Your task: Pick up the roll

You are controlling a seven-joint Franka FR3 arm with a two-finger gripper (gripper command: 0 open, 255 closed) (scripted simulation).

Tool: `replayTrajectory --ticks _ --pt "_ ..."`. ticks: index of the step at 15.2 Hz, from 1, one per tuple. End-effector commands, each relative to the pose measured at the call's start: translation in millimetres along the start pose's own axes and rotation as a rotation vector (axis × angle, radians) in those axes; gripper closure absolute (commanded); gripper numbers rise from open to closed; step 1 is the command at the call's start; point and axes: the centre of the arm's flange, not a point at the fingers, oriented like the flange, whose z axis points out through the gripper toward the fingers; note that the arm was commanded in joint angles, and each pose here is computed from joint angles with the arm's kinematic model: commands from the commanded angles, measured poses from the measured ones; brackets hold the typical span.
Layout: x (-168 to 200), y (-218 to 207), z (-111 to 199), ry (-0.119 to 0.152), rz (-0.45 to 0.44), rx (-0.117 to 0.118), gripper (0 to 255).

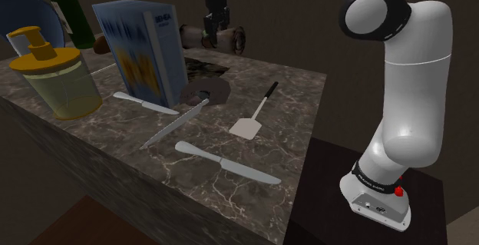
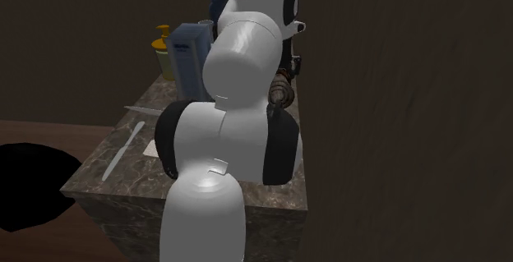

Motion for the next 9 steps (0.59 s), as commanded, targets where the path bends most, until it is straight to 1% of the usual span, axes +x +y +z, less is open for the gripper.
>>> replayTrajectory --ticks 1,7,9 --pt "-1.7 0.0 -12.5 0.002 0.000 0.000 255" --pt "-2.0 1.6 -44.1 0.002 0.000 0.000 255" --pt "-2.1 1.7 -44.9 0.002 0.000 0.000 255"
